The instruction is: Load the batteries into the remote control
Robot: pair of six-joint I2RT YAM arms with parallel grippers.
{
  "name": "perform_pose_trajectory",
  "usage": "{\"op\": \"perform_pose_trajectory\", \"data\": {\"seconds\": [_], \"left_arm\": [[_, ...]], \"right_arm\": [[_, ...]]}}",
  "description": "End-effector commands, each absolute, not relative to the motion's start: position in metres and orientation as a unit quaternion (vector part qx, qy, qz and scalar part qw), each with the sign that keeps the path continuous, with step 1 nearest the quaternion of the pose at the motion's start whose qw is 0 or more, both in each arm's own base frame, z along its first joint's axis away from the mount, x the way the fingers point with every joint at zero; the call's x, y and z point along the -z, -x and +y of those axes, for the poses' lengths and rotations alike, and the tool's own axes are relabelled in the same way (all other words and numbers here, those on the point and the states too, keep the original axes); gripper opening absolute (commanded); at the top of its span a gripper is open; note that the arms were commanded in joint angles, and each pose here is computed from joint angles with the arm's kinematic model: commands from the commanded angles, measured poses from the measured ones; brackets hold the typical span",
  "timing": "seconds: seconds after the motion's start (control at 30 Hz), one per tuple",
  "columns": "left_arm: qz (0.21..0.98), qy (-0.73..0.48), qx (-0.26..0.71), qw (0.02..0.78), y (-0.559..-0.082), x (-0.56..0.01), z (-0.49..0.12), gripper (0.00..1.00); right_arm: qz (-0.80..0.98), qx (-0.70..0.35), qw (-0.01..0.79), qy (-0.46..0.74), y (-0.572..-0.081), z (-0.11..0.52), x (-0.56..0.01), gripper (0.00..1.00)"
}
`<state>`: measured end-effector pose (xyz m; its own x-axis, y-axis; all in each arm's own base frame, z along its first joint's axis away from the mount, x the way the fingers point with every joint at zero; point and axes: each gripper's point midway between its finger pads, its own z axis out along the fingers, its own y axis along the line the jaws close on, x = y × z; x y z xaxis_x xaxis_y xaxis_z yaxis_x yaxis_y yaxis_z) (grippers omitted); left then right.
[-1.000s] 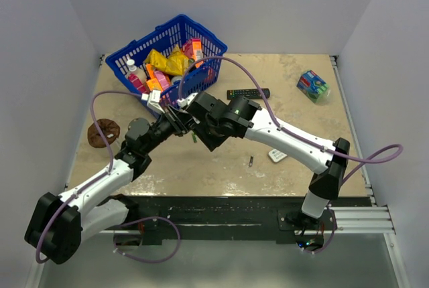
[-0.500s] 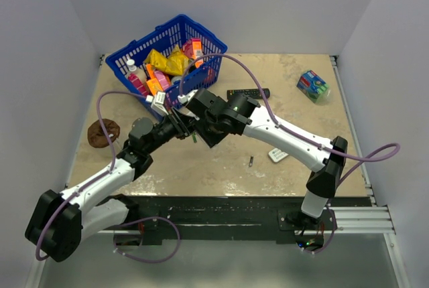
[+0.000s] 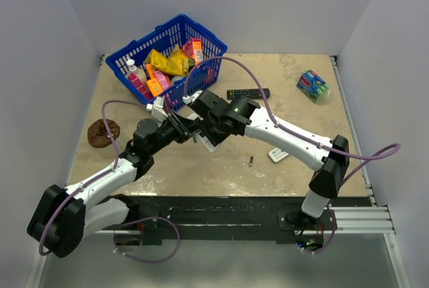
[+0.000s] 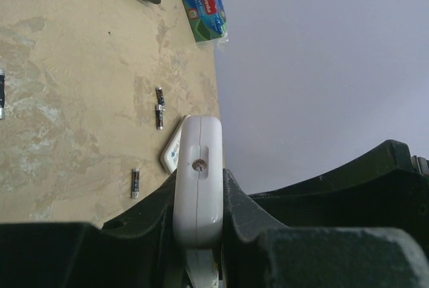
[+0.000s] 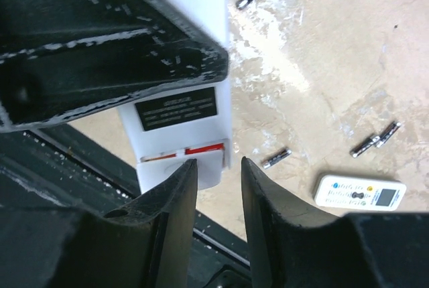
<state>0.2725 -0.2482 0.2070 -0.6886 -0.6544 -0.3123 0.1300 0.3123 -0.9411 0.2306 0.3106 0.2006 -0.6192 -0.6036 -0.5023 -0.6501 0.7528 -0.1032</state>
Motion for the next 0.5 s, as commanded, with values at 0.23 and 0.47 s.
{"op": "perform_pose_trajectory", "data": {"seconds": [0.23,0.47], "left_arm": [[0.654,0.226,0.646,0.322,-0.274,-0.254,-0.252,0.00],[0.640,0.274,0.655,0.294,-0.275,-0.237,-0.246,0.00]], "right_arm": [[0.879,-0.063,0.318,0.350,-0.256,0.322,-0.224,0.37],[0.875,-0.065,0.320,0.358,-0.258,0.324,-0.228,0.37]]}}
